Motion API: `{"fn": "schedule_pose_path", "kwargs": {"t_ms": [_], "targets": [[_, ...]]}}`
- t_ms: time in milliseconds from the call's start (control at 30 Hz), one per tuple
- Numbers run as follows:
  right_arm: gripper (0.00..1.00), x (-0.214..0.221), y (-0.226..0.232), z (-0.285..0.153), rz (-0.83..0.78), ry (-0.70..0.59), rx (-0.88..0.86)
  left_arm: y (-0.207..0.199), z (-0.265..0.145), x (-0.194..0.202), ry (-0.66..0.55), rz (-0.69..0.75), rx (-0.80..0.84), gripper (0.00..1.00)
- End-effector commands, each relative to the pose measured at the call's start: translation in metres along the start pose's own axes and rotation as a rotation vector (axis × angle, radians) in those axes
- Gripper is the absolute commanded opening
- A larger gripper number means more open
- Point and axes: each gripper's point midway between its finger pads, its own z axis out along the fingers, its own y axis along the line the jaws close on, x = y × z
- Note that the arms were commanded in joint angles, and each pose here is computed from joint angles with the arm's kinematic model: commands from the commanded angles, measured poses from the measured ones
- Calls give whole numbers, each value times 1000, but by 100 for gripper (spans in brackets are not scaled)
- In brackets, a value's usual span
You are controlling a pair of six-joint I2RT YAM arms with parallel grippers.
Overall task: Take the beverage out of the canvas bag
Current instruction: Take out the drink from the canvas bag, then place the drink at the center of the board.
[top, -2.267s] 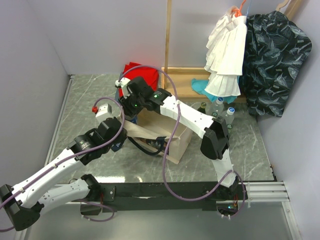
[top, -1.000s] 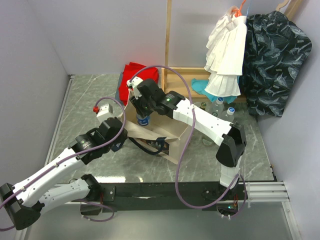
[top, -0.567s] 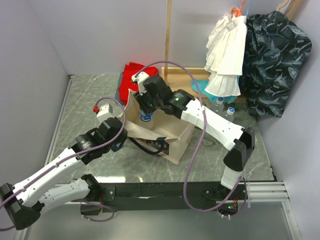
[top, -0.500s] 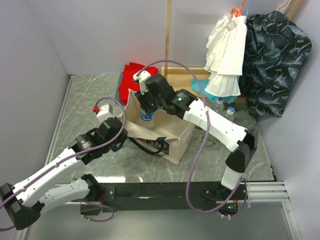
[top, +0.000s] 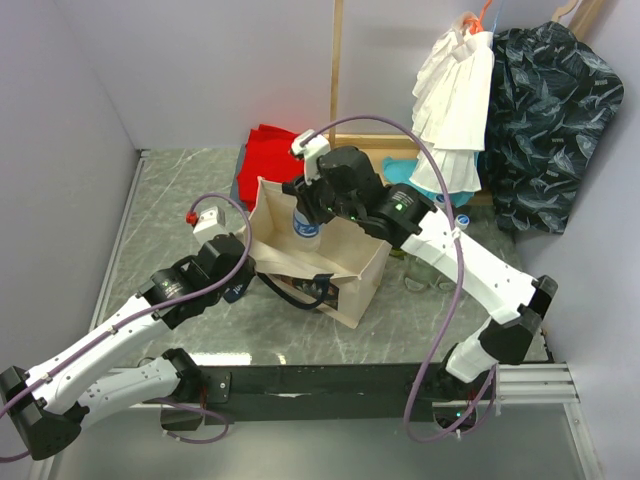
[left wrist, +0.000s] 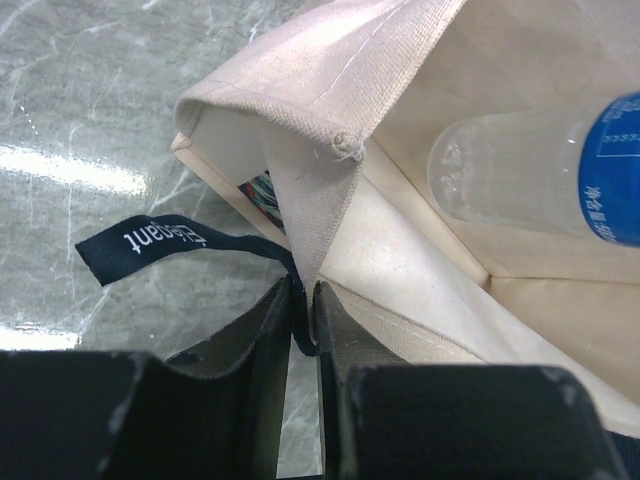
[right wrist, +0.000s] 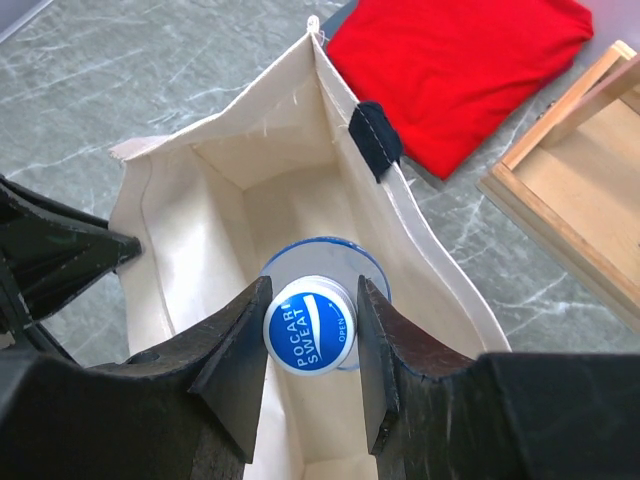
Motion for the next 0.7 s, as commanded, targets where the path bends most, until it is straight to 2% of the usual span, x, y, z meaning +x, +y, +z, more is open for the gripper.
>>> {"fn": "schedule_pose_path", "kwargs": {"t_ms": [0,667], "targets": [[0,-67,-8,-46,28,-259,24,-11,-3,-9,-22,2,35,21],[0,-86,-24,-104,39,-372,66,-14,0,-8,-16,11,38,20]]}}
